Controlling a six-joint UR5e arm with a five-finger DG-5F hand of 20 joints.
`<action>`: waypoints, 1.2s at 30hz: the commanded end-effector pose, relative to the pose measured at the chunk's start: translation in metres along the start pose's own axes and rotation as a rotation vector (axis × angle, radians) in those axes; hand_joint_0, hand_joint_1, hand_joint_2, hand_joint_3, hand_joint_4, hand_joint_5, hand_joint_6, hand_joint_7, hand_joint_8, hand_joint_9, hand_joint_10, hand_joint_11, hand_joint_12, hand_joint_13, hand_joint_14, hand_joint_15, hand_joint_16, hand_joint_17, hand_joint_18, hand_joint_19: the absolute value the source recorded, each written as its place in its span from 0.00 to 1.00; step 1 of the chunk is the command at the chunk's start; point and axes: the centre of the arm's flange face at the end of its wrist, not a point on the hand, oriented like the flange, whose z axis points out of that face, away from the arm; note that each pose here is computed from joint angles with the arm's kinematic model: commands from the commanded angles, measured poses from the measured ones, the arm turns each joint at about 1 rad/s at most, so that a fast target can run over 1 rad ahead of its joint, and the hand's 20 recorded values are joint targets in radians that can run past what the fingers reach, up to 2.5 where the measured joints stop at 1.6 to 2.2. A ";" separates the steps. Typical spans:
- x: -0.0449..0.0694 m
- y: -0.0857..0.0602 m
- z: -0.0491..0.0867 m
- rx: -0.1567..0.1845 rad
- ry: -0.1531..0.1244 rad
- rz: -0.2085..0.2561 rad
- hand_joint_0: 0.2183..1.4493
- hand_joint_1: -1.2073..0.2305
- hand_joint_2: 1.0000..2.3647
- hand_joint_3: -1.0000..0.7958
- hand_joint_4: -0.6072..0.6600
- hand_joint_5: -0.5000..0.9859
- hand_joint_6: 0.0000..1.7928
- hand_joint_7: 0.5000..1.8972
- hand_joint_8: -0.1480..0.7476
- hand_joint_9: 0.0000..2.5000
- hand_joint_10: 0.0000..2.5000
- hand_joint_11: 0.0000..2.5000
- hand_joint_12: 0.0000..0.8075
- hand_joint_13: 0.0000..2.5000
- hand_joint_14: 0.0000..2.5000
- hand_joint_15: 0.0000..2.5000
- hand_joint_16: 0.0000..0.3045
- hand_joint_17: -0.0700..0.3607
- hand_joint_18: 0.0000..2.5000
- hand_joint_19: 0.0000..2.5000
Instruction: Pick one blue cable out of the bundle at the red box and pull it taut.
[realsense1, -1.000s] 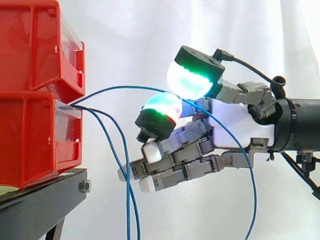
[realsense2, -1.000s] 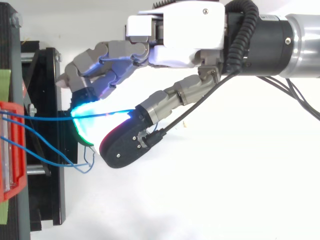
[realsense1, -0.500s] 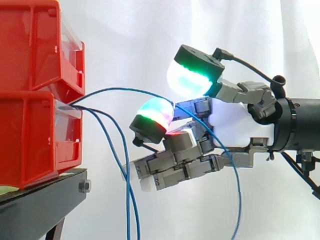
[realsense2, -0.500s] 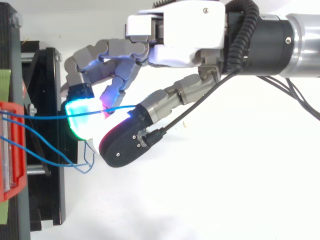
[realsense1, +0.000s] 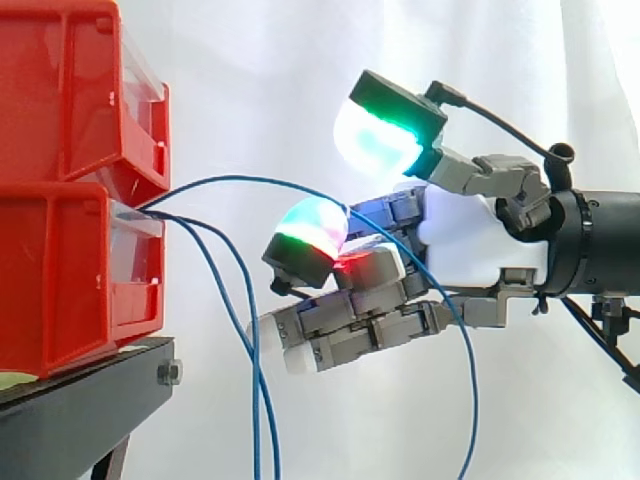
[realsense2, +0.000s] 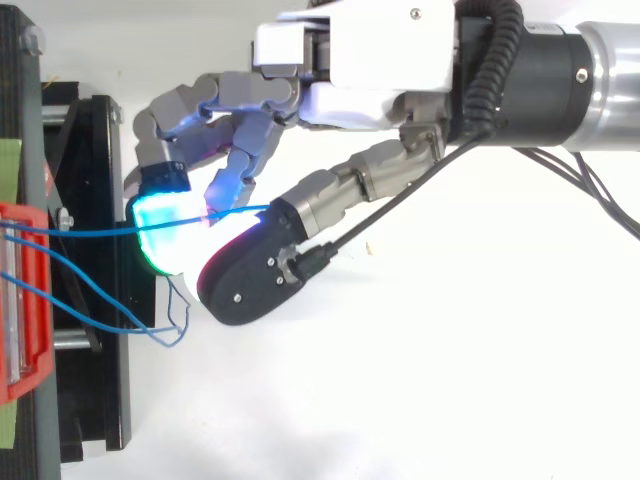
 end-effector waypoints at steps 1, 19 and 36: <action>-0.002 0.000 -0.001 0.000 -0.003 -0.003 0.28 0.44 0.00 0.31 0.68 0.32 0.28 0.55 0.50 0.44 0.01 0.47 0.42 0.18 0.00 0.10 0.16 0.42 0.12 0.12; -0.004 0.009 0.001 -0.015 -0.007 -0.036 0.31 0.41 0.01 0.43 0.71 0.33 0.28 0.64 0.52 0.41 0.01 0.41 0.43 0.17 0.00 0.10 0.16 0.42 0.12 0.12; -0.009 0.029 -0.005 -0.012 -0.012 -0.092 0.27 0.34 0.01 0.37 0.66 0.30 0.35 0.46 0.53 0.35 0.01 0.34 0.44 0.14 0.00 0.09 0.16 0.42 0.11 0.12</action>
